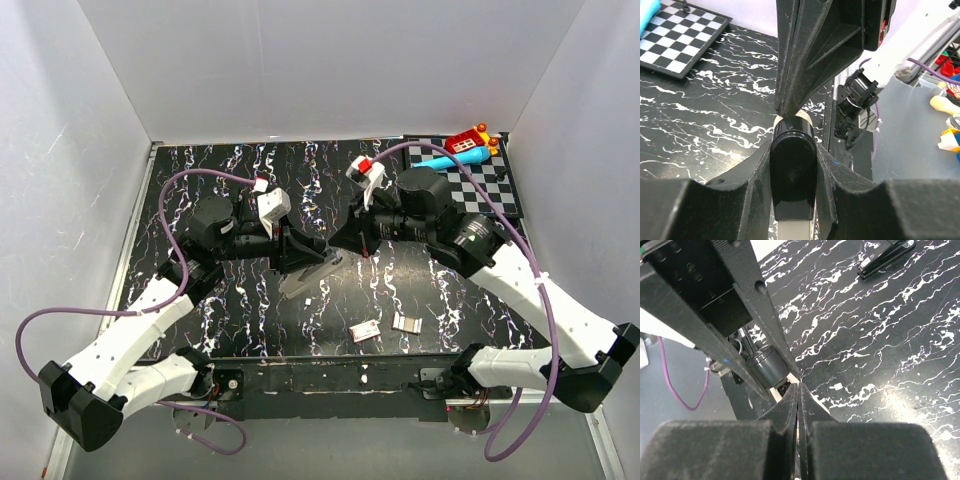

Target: Unload the staples from the stapler

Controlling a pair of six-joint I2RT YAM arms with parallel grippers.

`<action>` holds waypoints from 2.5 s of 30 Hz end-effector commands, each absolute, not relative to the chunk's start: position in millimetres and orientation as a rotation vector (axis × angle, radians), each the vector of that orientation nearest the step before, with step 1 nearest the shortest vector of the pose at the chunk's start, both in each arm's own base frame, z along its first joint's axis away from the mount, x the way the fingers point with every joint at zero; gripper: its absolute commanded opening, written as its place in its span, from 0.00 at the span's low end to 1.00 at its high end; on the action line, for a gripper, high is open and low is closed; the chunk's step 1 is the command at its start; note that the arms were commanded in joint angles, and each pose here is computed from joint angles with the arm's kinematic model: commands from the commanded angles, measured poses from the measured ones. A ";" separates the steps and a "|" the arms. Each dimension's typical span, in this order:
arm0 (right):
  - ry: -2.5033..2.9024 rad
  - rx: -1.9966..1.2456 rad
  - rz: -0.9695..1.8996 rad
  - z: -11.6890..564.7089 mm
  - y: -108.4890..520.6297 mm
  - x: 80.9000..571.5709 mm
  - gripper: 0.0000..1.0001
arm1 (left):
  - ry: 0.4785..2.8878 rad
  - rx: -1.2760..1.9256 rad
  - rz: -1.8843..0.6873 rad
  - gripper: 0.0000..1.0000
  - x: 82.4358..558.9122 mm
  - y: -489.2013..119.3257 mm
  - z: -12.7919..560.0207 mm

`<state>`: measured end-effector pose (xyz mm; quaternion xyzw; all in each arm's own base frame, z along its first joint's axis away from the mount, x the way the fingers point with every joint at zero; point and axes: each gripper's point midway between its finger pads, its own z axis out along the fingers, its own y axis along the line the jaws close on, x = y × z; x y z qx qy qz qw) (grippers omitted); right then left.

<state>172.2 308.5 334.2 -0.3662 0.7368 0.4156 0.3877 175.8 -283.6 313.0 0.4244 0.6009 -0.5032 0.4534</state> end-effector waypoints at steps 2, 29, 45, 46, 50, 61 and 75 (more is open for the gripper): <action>1.851 -0.761 1.094 357.7 323.5 193.1 0.01 | 1.400 0.961 -1.141 0.00 185.2 -276.1 342.2; 2.034 -0.745 1.089 295.9 340.4 200.1 0.01 | 1.429 0.747 -0.971 0.00 215.7 -256.4 353.0; 2.152 -0.774 1.011 228.9 361.3 195.8 0.01 | 1.458 0.646 -0.949 0.00 230.3 -253.4 358.4; 2.157 -0.777 1.013 226.2 363.4 194.9 0.01 | 1.459 0.638 -0.946 0.00 231.3 -252.8 359.2; 2.170 -0.758 1.037 218.0 370.9 195.0 0.01 | 1.439 0.588 -0.928 0.00 237.1 -249.2 366.8; 2.224 -0.681 1.047 198.3 369.8 193.8 0.01 | 1.427 0.402 -0.845 0.00 258.6 -230.6 379.1; 2.213 -0.614 1.135 194.2 386.6 197.8 0.01 | 1.419 0.240 -0.793 0.00 291.4 -225.6 373.4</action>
